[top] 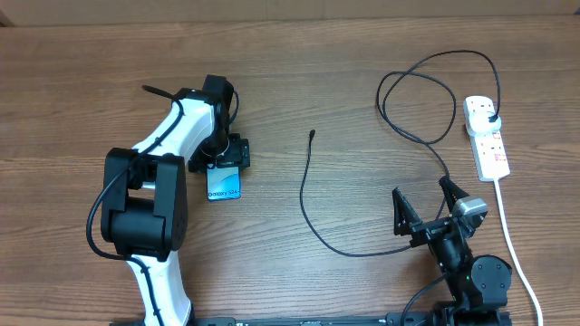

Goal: Plug charger to phone and switch on socket
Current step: 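Close the left gripper on the smartphone's bottom edge, then lift the smartphone with the left gripper and tilt it upright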

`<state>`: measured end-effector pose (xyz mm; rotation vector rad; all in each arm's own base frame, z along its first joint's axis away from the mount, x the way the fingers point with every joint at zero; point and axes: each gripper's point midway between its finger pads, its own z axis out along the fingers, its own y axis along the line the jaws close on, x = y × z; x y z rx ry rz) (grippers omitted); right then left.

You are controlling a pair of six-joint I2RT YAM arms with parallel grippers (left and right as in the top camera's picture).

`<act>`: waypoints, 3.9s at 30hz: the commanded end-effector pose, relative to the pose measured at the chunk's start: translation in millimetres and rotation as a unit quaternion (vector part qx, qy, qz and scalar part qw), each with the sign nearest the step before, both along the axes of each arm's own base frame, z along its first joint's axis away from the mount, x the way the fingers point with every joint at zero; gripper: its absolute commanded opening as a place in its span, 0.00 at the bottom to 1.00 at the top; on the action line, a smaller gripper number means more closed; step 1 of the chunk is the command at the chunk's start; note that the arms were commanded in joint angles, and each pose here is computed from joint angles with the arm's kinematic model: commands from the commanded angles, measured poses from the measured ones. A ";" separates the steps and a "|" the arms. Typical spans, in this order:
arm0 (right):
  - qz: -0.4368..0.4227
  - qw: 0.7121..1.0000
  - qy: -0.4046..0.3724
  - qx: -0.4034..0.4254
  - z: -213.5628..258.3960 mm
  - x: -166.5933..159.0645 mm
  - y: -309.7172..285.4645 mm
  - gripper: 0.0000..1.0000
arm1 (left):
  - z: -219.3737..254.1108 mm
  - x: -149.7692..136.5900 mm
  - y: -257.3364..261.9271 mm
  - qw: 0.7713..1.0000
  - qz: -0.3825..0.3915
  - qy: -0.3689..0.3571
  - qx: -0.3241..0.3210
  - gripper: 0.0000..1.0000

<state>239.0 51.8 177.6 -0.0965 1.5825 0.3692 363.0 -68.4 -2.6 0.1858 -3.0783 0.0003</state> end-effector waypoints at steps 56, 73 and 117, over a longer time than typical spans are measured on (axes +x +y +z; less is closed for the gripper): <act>0.002 1.000 -0.002 0.000 -1.7 -0.2 1.0 1.00 | -34.9 -9.9 -4.1 0.999 -0.039 0.010 -0.006 0.92; 0.002 1.000 -0.002 0.000 -1.7 -0.2 1.0 1.00 | -35.2 -6.5 -3.0 0.999 -0.039 0.003 -0.002 0.82; 0.002 1.000 -0.002 0.000 -1.7 -0.2 1.0 1.00 | 78.2 29.5 -56.1 0.990 -0.024 0.002 -0.138 0.76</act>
